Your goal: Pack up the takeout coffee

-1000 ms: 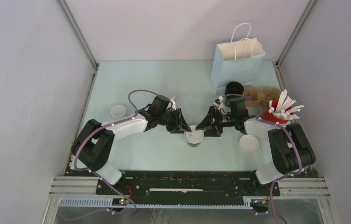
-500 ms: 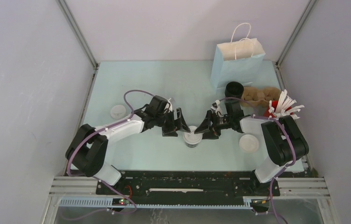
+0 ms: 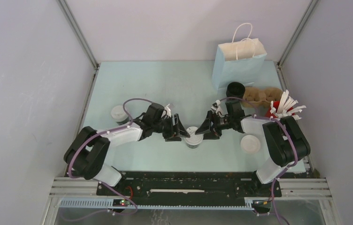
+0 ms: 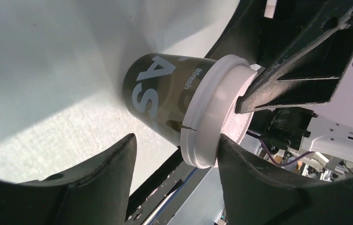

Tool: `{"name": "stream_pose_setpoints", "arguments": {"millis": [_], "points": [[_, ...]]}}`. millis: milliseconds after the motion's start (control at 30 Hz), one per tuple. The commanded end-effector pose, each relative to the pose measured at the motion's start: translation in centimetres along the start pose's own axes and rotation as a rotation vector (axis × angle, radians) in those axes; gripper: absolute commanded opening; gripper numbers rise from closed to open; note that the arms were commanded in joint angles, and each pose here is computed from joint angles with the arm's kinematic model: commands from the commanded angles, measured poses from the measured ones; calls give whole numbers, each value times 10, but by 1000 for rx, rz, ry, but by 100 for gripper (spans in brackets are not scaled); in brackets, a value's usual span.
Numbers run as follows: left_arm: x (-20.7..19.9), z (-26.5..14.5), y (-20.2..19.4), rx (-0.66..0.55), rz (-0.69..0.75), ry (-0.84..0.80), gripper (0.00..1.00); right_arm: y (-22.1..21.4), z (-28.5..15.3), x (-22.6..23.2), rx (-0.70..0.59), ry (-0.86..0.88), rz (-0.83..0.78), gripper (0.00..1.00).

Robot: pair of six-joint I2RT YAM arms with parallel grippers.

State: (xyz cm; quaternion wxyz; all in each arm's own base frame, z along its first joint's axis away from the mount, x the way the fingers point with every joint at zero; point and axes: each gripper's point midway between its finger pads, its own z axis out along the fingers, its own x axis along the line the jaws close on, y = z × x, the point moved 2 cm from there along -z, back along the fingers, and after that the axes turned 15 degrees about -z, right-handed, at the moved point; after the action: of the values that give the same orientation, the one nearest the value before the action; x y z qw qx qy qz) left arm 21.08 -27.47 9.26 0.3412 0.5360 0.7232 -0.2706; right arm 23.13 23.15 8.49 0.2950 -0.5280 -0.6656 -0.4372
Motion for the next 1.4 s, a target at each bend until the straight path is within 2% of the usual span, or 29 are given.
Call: {"name": "stream_pose_setpoints", "arguments": {"millis": [0,133,333,500,600,700,867,967,1200,1367], "points": [[74,16,-6,1,-101,172,66,-7,6,-26,15,-106,5,72],[58,12,-1,-12,-61,111,68,-4,0,-14,4,-75,4,72],[48,5,4,-12,-21,151,67,10,-14,22,-42,2,-18,81],[62,8,-2,3,-38,180,66,-3,-6,-6,-1,-37,26,80],[53,4,-1,1,-18,152,67,-12,-3,-18,29,-43,41,78],[25,-7,6,-27,25,98,72,-5,-10,-3,3,-23,4,79],[-36,-31,18,-74,97,-17,88,8,-19,18,-29,27,-11,81],[-57,-43,21,-94,116,-56,94,6,-20,23,-28,29,-21,83],[-49,-49,15,-103,104,-41,99,-5,-14,5,-11,-15,-6,83],[-43,-62,7,-131,99,-32,100,-13,-5,-11,14,2,13,79]]}}
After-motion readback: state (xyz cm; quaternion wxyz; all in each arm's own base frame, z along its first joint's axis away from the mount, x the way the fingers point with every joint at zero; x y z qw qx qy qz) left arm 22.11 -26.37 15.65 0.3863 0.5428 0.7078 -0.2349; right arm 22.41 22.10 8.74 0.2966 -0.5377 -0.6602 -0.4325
